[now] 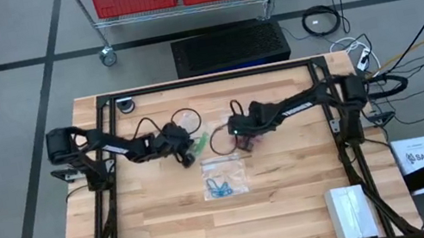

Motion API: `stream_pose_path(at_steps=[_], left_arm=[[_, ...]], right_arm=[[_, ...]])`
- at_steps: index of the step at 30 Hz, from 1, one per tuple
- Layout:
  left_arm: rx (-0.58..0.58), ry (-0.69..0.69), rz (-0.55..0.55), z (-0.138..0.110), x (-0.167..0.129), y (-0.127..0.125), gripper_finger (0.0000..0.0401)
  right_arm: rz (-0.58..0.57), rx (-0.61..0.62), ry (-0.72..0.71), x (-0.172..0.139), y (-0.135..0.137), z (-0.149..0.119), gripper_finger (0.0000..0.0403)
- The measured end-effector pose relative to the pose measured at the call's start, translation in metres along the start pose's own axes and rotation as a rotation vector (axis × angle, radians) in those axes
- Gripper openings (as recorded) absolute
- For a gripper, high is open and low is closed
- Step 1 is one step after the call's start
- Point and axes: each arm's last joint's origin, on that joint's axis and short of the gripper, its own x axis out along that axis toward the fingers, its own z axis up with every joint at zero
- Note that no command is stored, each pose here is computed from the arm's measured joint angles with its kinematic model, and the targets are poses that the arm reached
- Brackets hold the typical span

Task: Sort rubber bands
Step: Adjust the transparent zip bags

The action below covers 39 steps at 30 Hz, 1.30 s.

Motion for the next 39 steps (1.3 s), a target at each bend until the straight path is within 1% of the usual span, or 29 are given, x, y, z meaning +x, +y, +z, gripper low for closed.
stream_pose_path(at_steps=[6, 11, 16, 19, 24, 30, 32, 34, 36, 39], left_arm=[[0.149, 0.098, -0.022, 0.0, -0.001, -0.01, 0.0005], [0.253, 0.173, -0.017, 0.008, -0.002, -0.019, 0.0005], [0.318, 0.259, -0.017, 0.016, -0.006, -0.031, 0.0005], [0.377, 0.316, -0.033, 0.018, -0.01, -0.041, 0.0005], [0.438, 0.381, -0.055, 0.015, -0.019, -0.059, 0.0005], [0.517, 0.464, -0.063, 0.009, -0.034, -0.084, 0.0005], [0.51, 0.477, -0.034, 0.011, -0.04, -0.09, 0.0005], [0.465, 0.466, 0.004, 0.015, -0.047, -0.095, 0.0005], [0.38, 0.427, 0.019, 0.021, -0.053, -0.098, 0.0004], [0.195, 0.292, 0.018, 0.037, -0.06, -0.102, 0.0004]], right_arm=[[-0.032, -0.163, 0.14, -0.014, 0.018, -0.024, 0.0], [-0.061, -0.246, 0.226, -0.022, 0.029, -0.044, 0.0], [-0.065, -0.241, 0.259, -0.032, 0.037, -0.067, 0.0], [-0.028, -0.222, 0.265, -0.04, 0.043, -0.083, 0.0], [0.007, -0.222, 0.244, -0.056, 0.062, -0.108, 0.0], [0.087, -0.23, 0.196, -0.074, 0.088, -0.127, 0.0], [0.099, -0.23, 0.178, -0.078, 0.095, -0.13, 0.0], [0.102, -0.23, 0.156, -0.083, 0.099, -0.131, 0.0], [0.101, -0.232, 0.124, -0.088, 0.102, -0.128, 0.0], [0.098, -0.239, 0.091, -0.094, 0.103, -0.124, 0.0]])
